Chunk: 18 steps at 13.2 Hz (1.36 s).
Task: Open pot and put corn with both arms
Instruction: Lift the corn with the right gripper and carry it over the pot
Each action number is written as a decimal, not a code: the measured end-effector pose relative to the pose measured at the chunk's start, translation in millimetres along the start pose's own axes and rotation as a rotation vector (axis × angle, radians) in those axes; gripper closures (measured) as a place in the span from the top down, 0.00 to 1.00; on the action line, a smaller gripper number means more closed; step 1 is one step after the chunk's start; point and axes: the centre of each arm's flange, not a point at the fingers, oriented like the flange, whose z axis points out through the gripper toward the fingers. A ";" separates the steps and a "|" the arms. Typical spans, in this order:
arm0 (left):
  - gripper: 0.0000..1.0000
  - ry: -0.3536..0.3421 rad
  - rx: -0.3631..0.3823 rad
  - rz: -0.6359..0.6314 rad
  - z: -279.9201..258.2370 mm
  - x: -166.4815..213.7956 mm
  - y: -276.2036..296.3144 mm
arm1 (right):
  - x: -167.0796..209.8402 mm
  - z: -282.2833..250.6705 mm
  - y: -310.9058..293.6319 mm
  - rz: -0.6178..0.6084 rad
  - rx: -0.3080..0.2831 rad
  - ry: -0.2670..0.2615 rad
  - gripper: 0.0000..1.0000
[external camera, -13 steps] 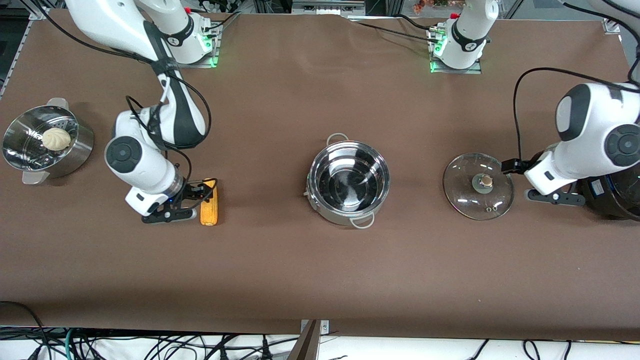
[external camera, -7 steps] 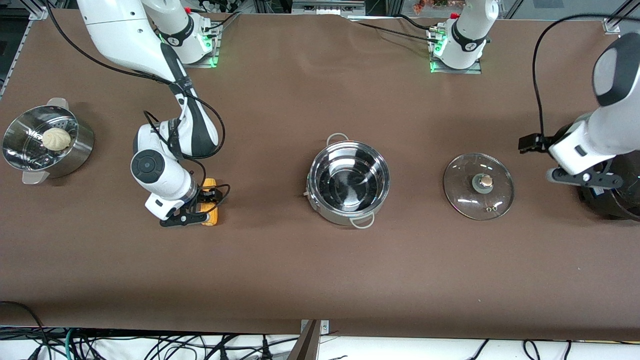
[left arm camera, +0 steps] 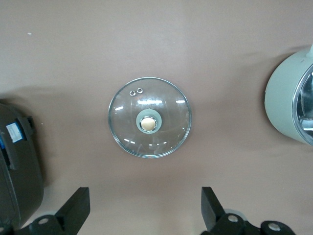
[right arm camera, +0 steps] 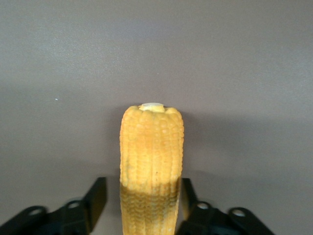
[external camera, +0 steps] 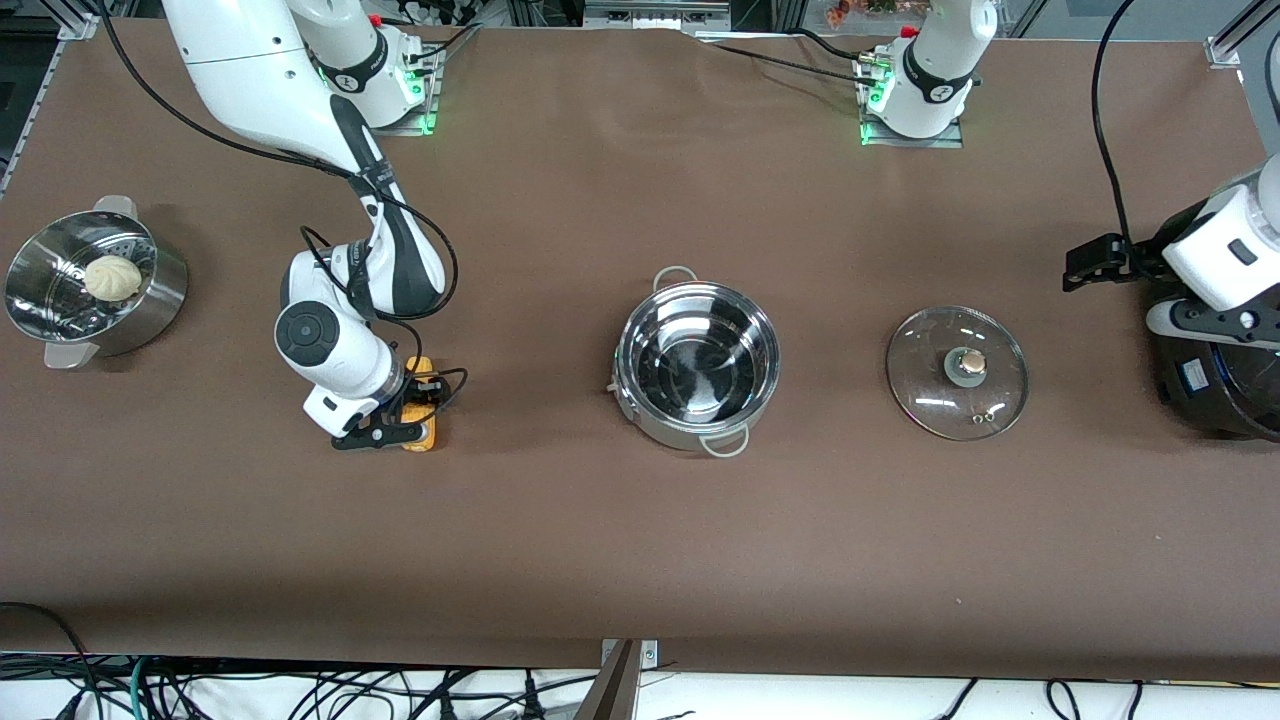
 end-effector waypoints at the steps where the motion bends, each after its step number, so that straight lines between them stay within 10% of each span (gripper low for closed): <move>1: 1.00 0.011 0.004 -0.010 -6.1 -3.4 0.1 | -0.2 0.4 0.1 0.000 0.000 -0.001 0.64; 8: 1.00 0.128 -0.019 -0.065 -17.5 -31.6 25.8 | 0.3 0.4 0.3 0.001 0.000 0.000 0.36; 18: 1.00 0.132 -0.021 -0.084 -20.0 -43.7 26.0 | 43.3 -125.7 -77.7 -0.043 0.032 -0.044 0.31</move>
